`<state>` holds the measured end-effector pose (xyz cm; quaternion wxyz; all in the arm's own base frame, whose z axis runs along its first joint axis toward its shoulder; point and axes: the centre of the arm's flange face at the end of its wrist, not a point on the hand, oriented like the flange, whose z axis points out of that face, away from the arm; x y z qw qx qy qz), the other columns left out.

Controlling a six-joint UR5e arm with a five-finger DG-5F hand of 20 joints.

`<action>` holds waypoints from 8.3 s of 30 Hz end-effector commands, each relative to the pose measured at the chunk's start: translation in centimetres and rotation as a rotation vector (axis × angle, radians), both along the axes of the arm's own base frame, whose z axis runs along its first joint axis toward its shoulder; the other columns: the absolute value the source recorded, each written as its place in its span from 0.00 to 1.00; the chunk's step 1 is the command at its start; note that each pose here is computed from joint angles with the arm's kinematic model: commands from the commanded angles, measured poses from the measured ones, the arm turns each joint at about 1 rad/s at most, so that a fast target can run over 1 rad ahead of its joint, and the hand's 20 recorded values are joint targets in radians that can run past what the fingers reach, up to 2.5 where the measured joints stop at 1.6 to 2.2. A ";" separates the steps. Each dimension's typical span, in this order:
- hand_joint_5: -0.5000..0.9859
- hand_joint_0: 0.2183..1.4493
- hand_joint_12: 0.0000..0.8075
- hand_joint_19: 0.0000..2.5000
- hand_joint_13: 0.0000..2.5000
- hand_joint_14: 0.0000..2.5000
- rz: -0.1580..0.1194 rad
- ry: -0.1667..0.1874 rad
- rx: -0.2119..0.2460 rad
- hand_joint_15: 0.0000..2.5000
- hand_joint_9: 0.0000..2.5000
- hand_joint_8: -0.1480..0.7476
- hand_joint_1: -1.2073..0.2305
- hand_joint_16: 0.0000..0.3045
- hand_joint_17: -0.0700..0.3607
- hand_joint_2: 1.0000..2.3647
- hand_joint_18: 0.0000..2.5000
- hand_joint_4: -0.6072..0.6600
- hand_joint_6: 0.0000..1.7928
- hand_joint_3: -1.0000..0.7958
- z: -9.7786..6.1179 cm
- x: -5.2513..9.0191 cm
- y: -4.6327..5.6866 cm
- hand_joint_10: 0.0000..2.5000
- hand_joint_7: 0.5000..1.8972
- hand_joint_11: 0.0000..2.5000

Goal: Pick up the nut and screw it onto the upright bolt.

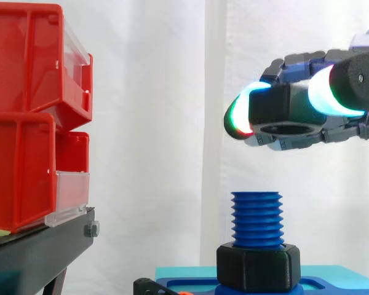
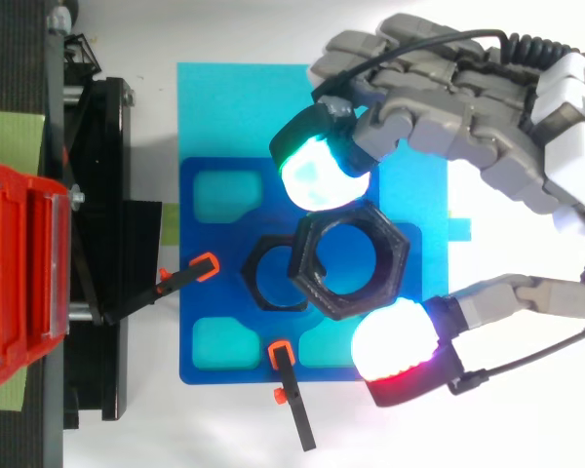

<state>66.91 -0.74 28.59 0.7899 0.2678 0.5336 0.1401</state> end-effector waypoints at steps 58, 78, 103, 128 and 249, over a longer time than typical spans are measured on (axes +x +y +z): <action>0.22 0.27 0.46 0.00 0.16 0.00 0.035 0.026 -0.031 0.00 0.16 0.50 0.37 0.15 0.41 0.00 0.12 0.68 0.32 0.28 -2.8 2.1 0.2 0.00 0.58 0.00; 0.22 0.27 0.46 0.00 0.16 0.00 0.036 0.035 -0.034 0.00 0.16 0.50 0.37 0.15 0.41 0.00 0.12 0.68 0.32 0.28 -2.9 2.1 0.2 0.00 0.58 0.00; 0.22 0.27 0.46 0.00 0.16 0.00 0.069 0.012 -0.041 0.00 0.16 0.50 0.37 0.16 0.41 0.00 0.12 0.68 0.32 0.28 -2.3 2.5 -0.9 0.00 0.58 0.00; 0.22 0.27 0.46 0.00 0.16 0.00 0.073 0.036 -0.049 0.00 0.17 0.50 0.37 0.15 0.41 0.00 0.12 0.68 0.32 0.28 -2.6 2.3 -0.8 0.00 0.57 0.00; 0.22 0.26 0.46 0.00 0.16 0.00 0.165 0.107 -0.099 0.00 0.17 0.51 0.37 0.16 0.41 0.00 0.12 0.68 0.31 0.28 -1.4 4.6 -1.9 0.00 0.59 0.00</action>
